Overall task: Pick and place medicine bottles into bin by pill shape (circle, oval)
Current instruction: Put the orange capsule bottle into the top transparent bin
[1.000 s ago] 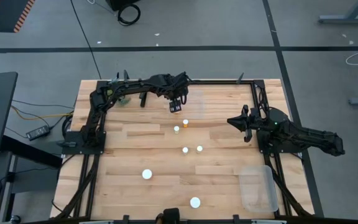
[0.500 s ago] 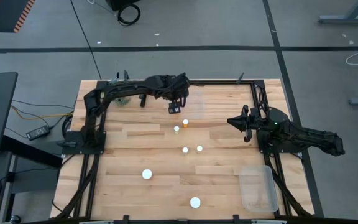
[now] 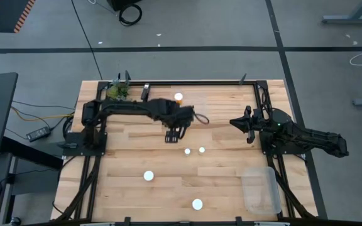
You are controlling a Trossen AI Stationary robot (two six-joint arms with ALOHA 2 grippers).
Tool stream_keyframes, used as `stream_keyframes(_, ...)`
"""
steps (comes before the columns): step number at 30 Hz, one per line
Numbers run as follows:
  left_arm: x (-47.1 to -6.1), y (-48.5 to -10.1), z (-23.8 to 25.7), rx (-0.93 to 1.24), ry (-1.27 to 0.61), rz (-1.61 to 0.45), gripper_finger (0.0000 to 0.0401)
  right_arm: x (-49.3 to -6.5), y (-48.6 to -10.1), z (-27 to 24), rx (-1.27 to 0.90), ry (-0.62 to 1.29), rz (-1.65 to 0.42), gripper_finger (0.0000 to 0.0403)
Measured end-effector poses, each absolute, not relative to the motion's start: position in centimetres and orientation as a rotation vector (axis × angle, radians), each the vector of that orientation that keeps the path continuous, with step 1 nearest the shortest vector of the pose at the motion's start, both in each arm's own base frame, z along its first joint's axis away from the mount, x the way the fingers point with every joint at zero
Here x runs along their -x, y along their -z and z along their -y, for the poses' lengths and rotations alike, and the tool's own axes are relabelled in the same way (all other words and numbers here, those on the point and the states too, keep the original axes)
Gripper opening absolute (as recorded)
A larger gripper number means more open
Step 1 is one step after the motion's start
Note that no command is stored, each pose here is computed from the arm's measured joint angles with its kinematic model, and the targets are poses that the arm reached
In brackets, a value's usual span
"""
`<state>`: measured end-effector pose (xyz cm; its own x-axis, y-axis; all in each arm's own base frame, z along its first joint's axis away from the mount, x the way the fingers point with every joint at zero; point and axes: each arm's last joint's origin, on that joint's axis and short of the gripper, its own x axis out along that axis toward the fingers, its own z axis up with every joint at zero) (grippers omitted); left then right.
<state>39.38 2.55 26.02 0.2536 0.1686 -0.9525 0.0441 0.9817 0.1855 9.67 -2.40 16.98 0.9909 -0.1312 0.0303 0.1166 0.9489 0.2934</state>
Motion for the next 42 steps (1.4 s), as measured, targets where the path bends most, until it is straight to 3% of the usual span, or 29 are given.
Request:
stream_keyframes(5,-38.7,-25.5,0.8,-0.155,-0.082,-1.384,0.0286,-9.7,-17.0,2.4,-0.295,0.126,0.050,0.0041)
stream_keyframes(17,-33.6,-19.8,7.2,-0.144,-0.120,-1.627,0.0286,-9.7,-16.9,2.4,-0.297,0.127,0.043,0.0041)
stream_keyframes(29,-28.8,-21.0,12.3,-0.079,-0.228,-1.736,0.0286,-9.7,-16.8,2.4,-0.300,0.129,0.029,0.0041)
stream_keyframes(42,-27.2,-20.6,17.7,-0.110,-0.077,-1.649,0.0286,-9.7,-16.8,2.4,-0.300,0.129,0.027,0.0041)
